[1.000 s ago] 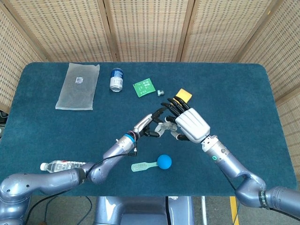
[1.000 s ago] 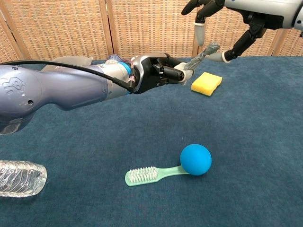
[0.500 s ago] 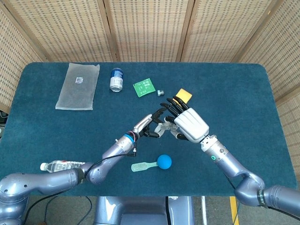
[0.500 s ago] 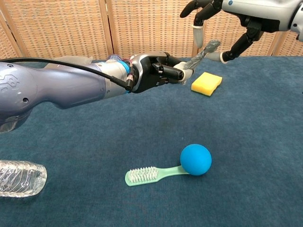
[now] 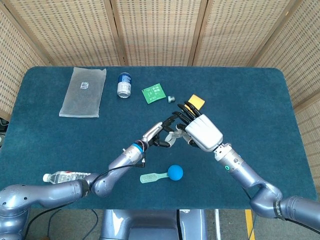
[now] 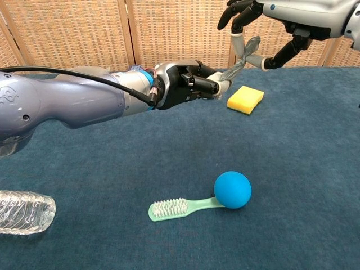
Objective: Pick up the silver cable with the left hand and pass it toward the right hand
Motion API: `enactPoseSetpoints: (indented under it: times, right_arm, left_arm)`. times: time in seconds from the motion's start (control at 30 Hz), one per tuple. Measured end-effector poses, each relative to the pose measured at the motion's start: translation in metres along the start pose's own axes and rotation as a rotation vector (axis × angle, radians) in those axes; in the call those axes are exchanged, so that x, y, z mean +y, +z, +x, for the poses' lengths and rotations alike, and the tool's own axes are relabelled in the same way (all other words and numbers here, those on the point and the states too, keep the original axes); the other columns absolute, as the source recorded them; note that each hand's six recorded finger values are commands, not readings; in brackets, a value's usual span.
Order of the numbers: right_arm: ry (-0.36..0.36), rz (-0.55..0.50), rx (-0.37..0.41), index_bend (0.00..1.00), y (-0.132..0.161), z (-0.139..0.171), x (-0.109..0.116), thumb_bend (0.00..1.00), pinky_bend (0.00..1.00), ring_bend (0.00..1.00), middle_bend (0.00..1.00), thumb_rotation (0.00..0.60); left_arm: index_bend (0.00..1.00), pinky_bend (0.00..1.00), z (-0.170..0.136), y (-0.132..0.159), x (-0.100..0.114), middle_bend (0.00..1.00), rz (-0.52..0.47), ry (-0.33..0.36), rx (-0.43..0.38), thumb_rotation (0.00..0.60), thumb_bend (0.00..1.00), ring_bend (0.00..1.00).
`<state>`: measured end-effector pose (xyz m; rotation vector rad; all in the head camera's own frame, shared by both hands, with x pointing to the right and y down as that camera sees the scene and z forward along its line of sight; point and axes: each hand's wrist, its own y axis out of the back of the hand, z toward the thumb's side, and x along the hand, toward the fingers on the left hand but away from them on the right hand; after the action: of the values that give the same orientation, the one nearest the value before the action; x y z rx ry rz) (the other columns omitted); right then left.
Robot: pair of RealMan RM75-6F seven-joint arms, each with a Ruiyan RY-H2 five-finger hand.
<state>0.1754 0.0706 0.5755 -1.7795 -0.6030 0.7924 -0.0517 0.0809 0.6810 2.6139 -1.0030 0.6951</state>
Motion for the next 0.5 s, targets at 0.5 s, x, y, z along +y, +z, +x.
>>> enactPoseSetpoints:
  times: [0.5]
  right_arm:
    - [-0.100, 0.149, 0.027, 0.83, -0.012, 0.006, 0.012, 0.66, 0.00, 0.07, 0.36, 0.600]
  left_arm:
    - [0.89, 0.00, -0.002, -0.009, 0.018, 0.00, -0.006, 0.046, 0.018, 0.600, 0.76, 0.00]
